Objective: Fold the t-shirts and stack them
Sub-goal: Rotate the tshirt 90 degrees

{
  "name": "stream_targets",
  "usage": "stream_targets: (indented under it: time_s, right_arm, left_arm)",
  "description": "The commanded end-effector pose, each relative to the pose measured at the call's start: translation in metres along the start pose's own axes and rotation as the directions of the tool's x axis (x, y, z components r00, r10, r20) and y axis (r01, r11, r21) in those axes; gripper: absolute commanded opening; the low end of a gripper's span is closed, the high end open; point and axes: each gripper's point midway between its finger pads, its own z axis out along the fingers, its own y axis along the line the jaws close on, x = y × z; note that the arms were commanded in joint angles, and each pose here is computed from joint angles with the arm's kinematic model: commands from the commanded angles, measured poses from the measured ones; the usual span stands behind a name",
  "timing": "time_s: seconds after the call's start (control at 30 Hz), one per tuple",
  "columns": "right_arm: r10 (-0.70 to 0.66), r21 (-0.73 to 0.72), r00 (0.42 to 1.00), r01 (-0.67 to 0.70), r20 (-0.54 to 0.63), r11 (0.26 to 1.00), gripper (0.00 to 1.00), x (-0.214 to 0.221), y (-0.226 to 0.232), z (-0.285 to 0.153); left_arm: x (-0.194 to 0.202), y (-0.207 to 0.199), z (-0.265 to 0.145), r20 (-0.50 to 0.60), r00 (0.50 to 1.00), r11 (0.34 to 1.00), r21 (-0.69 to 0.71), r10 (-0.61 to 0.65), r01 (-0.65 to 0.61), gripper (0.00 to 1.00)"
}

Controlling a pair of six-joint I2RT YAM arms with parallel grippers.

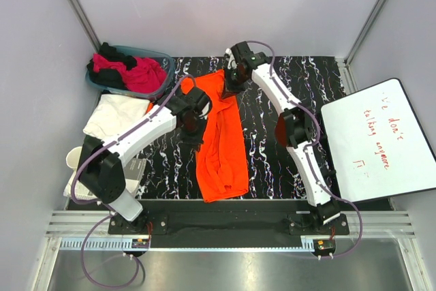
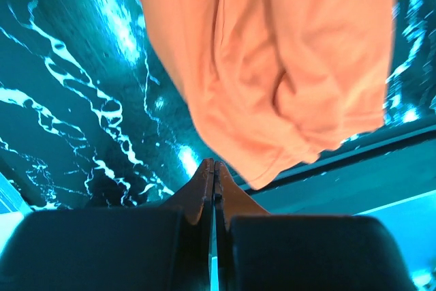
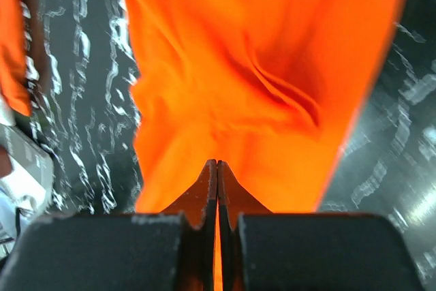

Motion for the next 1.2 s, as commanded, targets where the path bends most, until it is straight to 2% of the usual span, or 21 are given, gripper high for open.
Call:
stream_targets:
  time_s: [0.0,0.17,0.4,0.6,0.8,1.17]
  right_arm:
    - [0.028,-0.085,0.997,-0.022,0.072,0.996,0.0,-0.022,0.011,0.03]
    - [0.079,-0.07,0.994,-0.073,0.08,0.995,0.0,-0.024,0.0,0.056]
    - [0.084,0.096,0.985,-0.099,0.15,0.99,0.0,-0.032,-0.03,0.056]
    - [0.096,0.24,0.982,-0.134,0.165,0.961,0.0,-0.026,-0.065,0.044]
    - [0.163,0.309,0.976,-0.201,0.145,0.93,0.0,-0.012,-0.1,0.028]
    - [0.072,0.381,0.98,-0.139,0.184,0.914,0.0,-0.019,-0.101,-0.019]
  left_arm:
    - [-0.023,-0.001,-0.01,0.071,0.996,0.999,-0.015,-0.047,0.048,0.0]
    - [-0.039,-0.006,-0.015,0.097,0.99,0.995,0.0,-0.1,0.1,0.0]
    - [-0.038,-0.006,-0.014,0.09,0.99,0.994,0.002,-0.106,0.106,0.0]
    - [-0.03,-0.002,-0.01,0.078,0.991,0.994,-0.01,-0.107,0.108,0.0]
    - [-0.023,0.002,-0.006,0.059,0.993,0.995,-0.022,-0.099,0.101,0.0]
    - [-0.025,0.0,0.008,0.038,0.997,0.998,-0.015,-0.065,0.066,0.0]
